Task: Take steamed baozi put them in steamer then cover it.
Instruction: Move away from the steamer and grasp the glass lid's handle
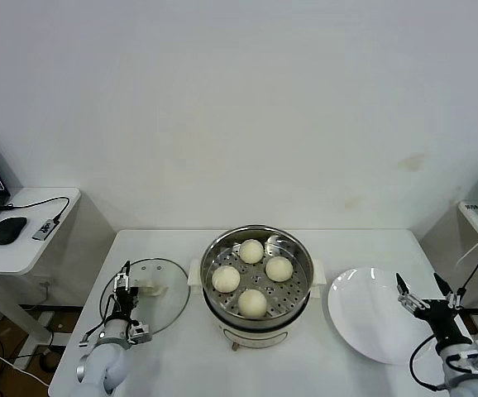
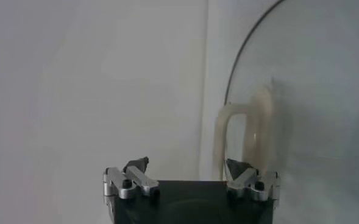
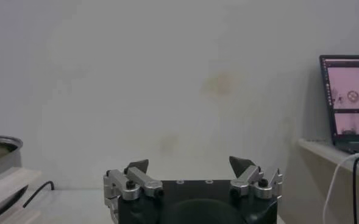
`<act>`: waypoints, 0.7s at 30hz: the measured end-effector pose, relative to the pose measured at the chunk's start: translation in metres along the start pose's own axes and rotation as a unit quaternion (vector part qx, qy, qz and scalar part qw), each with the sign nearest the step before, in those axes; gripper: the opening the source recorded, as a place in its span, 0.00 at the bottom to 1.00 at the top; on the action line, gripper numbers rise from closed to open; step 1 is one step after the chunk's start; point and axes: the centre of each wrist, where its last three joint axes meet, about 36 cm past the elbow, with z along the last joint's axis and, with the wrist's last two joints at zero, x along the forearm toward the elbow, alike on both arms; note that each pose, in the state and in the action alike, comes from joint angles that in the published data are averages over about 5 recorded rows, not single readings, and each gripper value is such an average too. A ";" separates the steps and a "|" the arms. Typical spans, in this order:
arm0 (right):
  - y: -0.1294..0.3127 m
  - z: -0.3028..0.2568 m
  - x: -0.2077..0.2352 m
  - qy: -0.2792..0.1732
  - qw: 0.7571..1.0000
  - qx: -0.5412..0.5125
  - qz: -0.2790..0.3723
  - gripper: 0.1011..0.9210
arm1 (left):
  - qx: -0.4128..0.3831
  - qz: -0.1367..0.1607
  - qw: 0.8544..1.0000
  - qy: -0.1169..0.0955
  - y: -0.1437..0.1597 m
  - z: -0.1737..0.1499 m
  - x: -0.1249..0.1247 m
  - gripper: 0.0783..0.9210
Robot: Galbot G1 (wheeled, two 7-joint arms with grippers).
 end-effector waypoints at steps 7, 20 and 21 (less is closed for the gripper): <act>0.002 -0.001 0.002 0.001 1.000 0.001 -0.002 0.88 | 0.014 0.001 1.000 -0.001 -0.004 -0.001 0.002 0.58; 0.003 -0.006 0.006 -0.003 1.000 0.009 -0.004 0.88 | 0.027 0.001 1.000 0.001 -0.010 -0.001 0.004 0.15; 0.003 -0.006 0.006 -0.004 1.000 0.009 -0.004 0.88 | 0.028 0.000 1.000 0.002 -0.010 0.000 0.005 0.13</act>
